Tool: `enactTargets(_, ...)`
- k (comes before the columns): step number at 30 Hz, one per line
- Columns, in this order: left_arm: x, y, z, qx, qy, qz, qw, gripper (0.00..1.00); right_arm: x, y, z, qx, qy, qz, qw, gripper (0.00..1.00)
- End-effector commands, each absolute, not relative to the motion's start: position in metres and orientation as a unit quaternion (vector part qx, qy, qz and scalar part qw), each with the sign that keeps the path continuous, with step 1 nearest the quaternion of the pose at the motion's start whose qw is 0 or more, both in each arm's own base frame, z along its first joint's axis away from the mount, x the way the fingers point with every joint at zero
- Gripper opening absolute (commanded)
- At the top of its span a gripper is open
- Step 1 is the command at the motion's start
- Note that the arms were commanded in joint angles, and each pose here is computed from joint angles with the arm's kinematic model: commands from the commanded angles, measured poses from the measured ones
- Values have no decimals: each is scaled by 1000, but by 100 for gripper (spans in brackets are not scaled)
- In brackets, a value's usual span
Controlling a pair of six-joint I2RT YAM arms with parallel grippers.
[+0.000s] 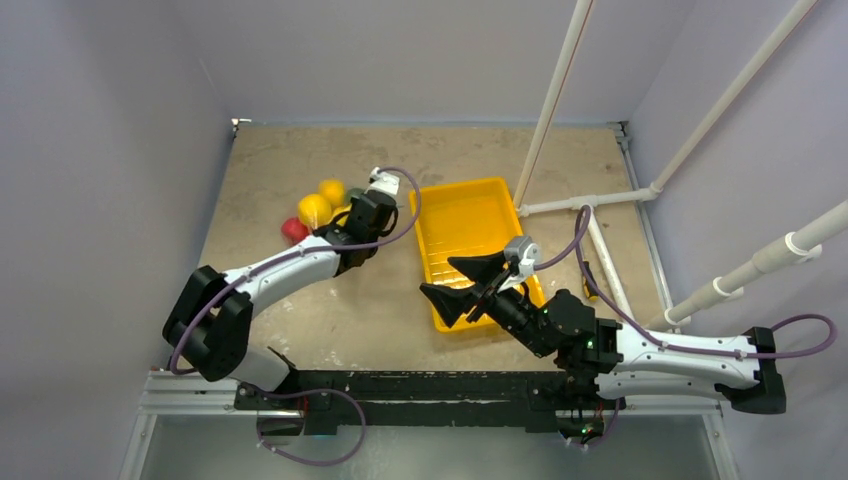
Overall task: Place the food in the zip-top bag and seal the zipper
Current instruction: Place the zipper food storage bag at the center of the board, then reset both arms
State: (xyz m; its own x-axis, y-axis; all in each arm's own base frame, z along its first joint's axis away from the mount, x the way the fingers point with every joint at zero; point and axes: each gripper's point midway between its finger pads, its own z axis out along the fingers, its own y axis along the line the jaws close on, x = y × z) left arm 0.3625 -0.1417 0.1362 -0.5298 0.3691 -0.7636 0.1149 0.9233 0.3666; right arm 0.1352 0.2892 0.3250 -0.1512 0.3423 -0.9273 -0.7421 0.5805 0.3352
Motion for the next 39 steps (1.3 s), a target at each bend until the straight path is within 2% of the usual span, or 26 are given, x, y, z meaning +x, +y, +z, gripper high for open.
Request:
enactTargets(1,342,-152,114,98,874,90,468,0,134,287,331,-130,632,451,617,81)
enactTargets(11,292,-168,78,98,888,55,446,0,141,288,308,-96,669,435,595,83)
enactTargets(17,270,-184,87,102,890,11,443,33,148,291,293,-72,687,420,588,84)
enactTargets(19,263,-189,92,102,891,-9,443,50,151,291,288,-62,694,413,586,85)
enactTargets(21,258,-191,98,99,891,-23,443,76,154,290,284,-49,701,406,585,85)
enactTargets(22,255,-190,101,98,891,-25,442,85,155,289,282,-43,703,403,584,85)
enactTargets(23,253,-188,106,93,890,-29,445,88,156,287,280,-37,706,400,583,85)
enactTargets(27,248,-184,129,78,886,-46,456,95,161,282,272,-14,718,385,580,85)
enactTargets(35,245,-178,175,62,878,-61,471,99,167,274,258,24,736,363,571,86)
enactTargets(39,243,-181,193,74,873,-75,476,99,166,277,253,25,744,358,563,98)
